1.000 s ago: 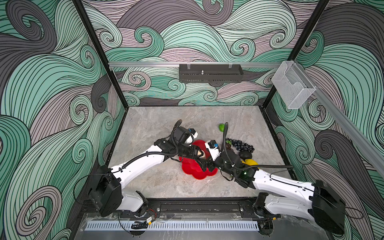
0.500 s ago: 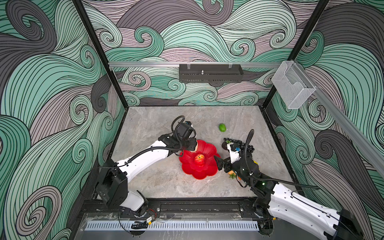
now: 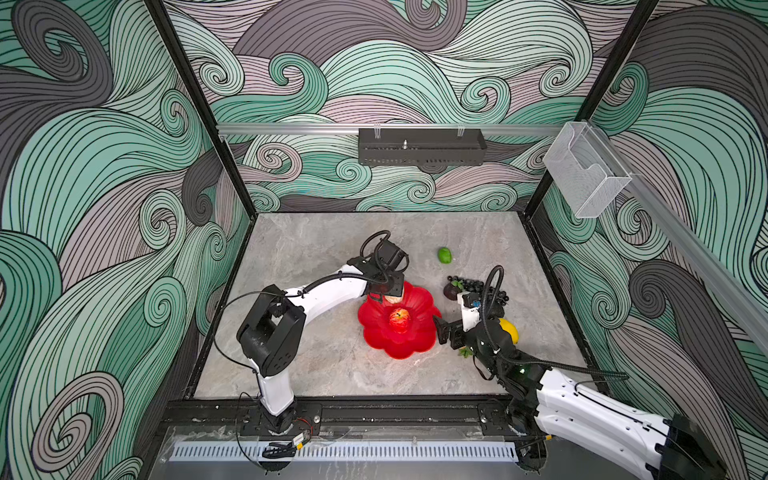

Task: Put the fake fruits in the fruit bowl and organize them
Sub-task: 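Release the pear with the right gripper and withdraw it toward the fruits, then lower the pear into the bowl beside the apple with the left gripper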

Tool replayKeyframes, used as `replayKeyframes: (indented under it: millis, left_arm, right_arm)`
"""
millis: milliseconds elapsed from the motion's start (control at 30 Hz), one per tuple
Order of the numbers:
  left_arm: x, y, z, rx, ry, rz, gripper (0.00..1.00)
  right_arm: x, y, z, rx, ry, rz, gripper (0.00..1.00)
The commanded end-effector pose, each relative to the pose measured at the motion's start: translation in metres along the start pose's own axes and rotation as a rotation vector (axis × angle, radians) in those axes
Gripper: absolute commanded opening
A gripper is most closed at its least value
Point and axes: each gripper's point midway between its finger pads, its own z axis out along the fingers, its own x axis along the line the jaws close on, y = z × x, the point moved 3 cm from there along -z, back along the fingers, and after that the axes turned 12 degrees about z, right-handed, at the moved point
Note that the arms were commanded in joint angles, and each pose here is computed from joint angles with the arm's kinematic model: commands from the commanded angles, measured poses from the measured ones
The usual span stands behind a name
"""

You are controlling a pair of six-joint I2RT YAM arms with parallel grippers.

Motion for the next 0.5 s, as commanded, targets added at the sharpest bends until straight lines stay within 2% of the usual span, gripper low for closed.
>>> replayKeyframes:
  millis: [0,467]
  left_arm:
    - [-0.011,0.005,0.006,0.018,-0.047,0.018,0.46]
    - [-0.017,-0.009,0.042,0.104,-0.084,0.037,0.50]
  right_arm:
    - [-0.002,0.006,0.001,-0.037,-0.012,0.026,0.99]
    - [-0.002,0.005,0.003,-0.029,-0.017,0.030,0.99]
